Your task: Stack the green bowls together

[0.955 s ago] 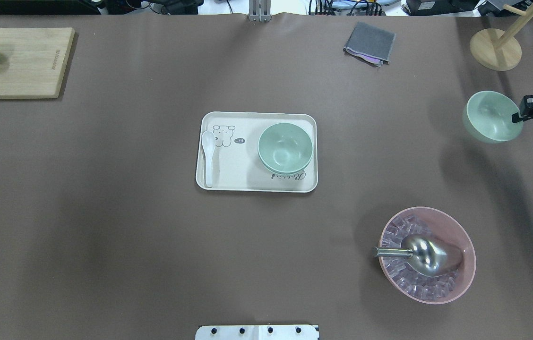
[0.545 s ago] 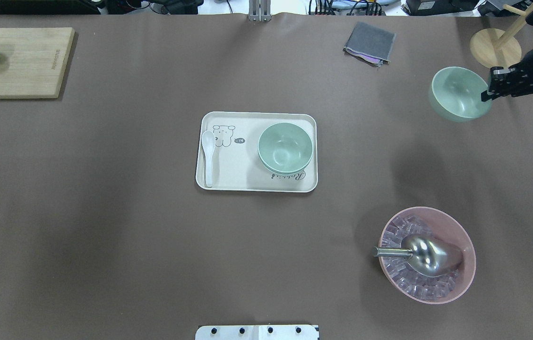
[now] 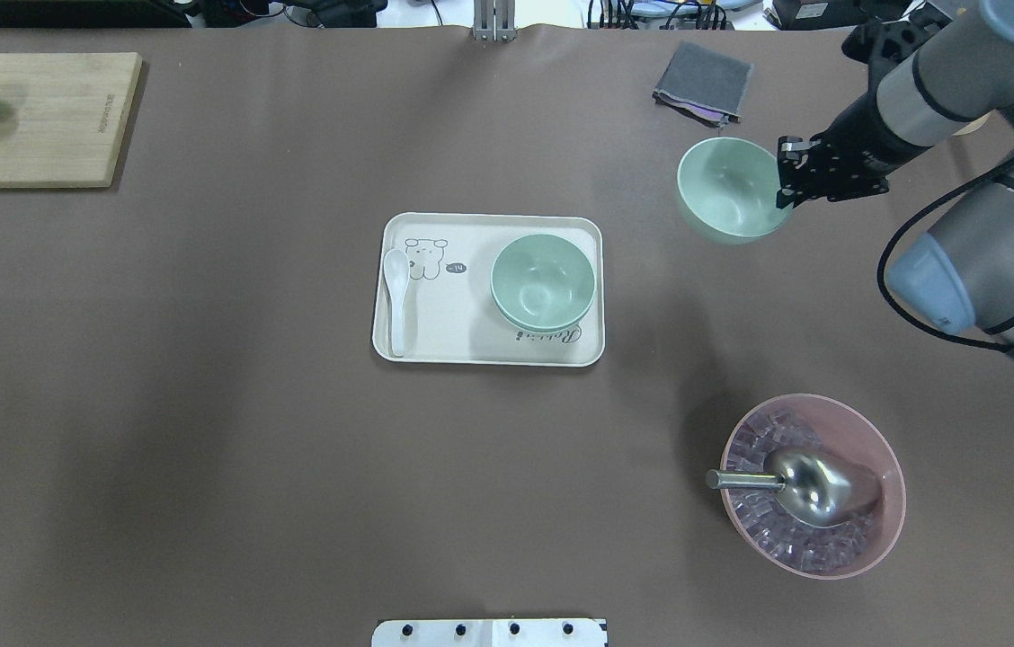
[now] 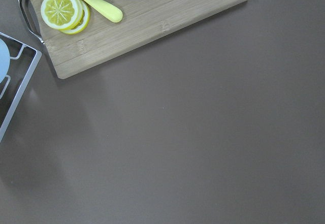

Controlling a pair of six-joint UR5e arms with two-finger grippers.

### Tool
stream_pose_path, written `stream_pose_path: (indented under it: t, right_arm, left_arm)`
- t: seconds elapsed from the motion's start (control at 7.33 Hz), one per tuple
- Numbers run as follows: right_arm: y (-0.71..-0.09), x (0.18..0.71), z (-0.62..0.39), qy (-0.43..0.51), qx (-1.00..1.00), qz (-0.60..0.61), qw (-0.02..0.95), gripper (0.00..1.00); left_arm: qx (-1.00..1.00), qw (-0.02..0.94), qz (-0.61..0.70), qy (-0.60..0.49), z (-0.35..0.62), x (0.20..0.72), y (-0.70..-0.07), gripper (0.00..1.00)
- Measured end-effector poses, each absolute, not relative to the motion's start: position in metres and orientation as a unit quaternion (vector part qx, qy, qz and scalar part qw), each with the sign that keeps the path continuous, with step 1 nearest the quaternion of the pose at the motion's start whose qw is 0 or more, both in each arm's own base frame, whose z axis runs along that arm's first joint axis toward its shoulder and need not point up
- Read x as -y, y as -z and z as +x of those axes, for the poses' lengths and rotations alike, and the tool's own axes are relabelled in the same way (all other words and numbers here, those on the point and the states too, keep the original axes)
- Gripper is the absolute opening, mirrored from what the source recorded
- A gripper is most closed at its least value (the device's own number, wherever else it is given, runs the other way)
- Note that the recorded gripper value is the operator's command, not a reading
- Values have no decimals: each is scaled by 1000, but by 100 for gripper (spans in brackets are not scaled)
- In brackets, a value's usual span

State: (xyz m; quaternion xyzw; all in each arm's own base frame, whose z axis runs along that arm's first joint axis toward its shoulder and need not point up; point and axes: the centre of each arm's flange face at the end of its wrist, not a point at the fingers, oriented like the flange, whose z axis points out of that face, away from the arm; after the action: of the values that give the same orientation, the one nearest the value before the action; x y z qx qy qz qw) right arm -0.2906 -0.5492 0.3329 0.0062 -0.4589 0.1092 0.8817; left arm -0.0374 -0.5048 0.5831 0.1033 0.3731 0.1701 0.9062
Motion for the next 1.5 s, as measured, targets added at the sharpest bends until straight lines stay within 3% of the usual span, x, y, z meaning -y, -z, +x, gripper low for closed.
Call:
stream_pose_path:
  t: [0.68,1.5]
  right_arm:
    - [-256,515,-397,-144,437,4,888,0]
    - [-240,481,-453,-131,433,17,892,0]
  left_arm:
    - [-381,904,101,-168,-36,504,-584,99]
    - [-384,902,100,-168,-35,504,-584,99]
